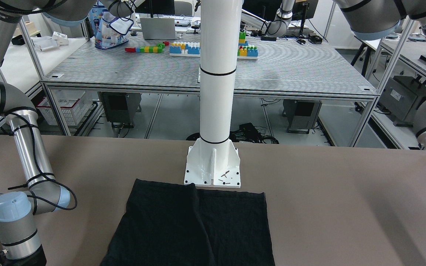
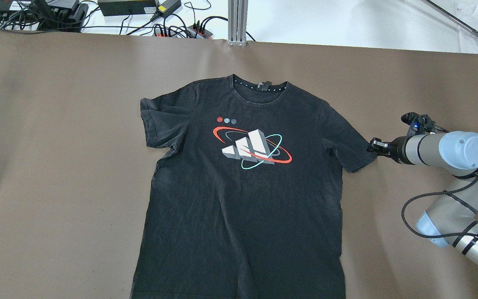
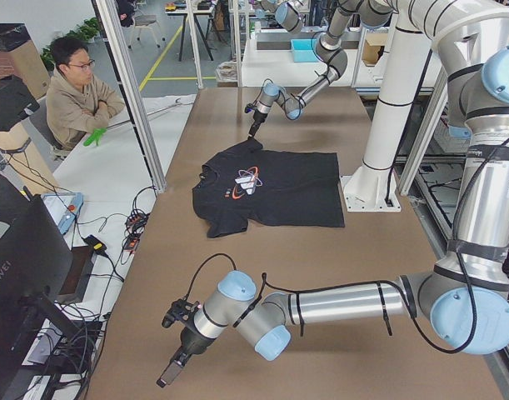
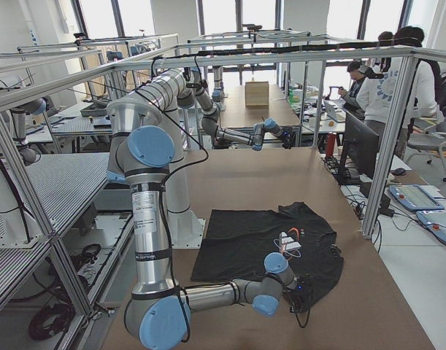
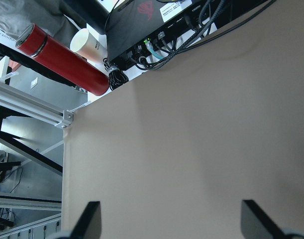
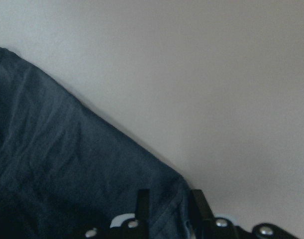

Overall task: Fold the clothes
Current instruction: 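Move the right gripper in toward the black T-shirt's sleeve nearest it, then move the right gripper along the shoulder toward the collar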

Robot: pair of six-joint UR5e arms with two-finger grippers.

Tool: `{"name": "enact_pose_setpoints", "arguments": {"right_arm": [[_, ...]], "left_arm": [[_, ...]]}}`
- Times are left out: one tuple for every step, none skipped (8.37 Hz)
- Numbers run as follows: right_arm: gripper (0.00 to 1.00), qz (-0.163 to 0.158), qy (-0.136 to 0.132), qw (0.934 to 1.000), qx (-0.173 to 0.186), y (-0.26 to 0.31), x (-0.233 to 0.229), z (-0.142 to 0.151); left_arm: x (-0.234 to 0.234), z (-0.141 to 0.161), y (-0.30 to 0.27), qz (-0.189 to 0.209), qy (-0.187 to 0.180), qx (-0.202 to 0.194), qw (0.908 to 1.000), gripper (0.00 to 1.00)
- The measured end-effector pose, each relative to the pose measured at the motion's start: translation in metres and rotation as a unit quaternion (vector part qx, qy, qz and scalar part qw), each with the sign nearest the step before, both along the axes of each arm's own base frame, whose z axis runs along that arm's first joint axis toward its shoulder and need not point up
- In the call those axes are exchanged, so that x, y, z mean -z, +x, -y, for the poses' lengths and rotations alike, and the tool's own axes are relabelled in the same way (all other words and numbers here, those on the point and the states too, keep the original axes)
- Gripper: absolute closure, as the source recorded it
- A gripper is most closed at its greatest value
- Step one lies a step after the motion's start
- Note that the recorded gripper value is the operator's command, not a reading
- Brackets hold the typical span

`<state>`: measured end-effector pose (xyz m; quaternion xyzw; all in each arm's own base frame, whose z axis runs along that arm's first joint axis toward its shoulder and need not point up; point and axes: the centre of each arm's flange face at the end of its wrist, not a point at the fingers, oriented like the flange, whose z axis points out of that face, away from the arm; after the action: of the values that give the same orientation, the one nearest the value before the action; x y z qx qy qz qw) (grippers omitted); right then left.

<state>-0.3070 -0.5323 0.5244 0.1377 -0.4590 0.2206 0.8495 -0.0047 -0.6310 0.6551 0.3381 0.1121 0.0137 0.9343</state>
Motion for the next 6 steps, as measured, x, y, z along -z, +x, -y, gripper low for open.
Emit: {"name": "enact_pose_setpoints", "arguments": {"right_arm": [[1.00, -0.001, 0.000, 1.0000, 0.001, 0.0002, -0.0008, -0.0004], [1.00, -0.001, -0.001, 1.0000, 0.001, 0.0004, -0.0015, -0.0009], [1.00, -0.001, -0.001, 1.0000, 0.002, 0.0005, -0.0014, -0.0011], [1.00, 0.000, 0.000, 1.0000, 0.002, 0.0008, -0.0002, -0.0011], [1.00, 0.001, 0.000, 1.0000, 0.003, 0.0008, 0.0020, -0.0009], [1.00, 0.007, 0.002, 1.0000, 0.006, 0.0003, 0.0084, -0.0009]], "left_arm": [[0.0010, 0.0007, 0.0002, 0.000, 0.001, 0.000, 1.0000, 0.00], [0.0022, 0.0016, 0.0007, 0.000, 0.002, 0.000, 1.0000, 0.00], [0.0034, 0.0023, 0.0008, -0.001, 0.002, 0.000, 1.0000, 0.00], [0.0039, 0.0025, 0.0008, -0.002, 0.002, 0.001, 1.0000, 0.00], [0.0042, 0.0027, 0.0010, -0.003, 0.002, 0.002, 1.0000, 0.00], [0.0044, 0.0028, 0.0015, -0.003, 0.002, 0.002, 1.0000, 0.00]]}}
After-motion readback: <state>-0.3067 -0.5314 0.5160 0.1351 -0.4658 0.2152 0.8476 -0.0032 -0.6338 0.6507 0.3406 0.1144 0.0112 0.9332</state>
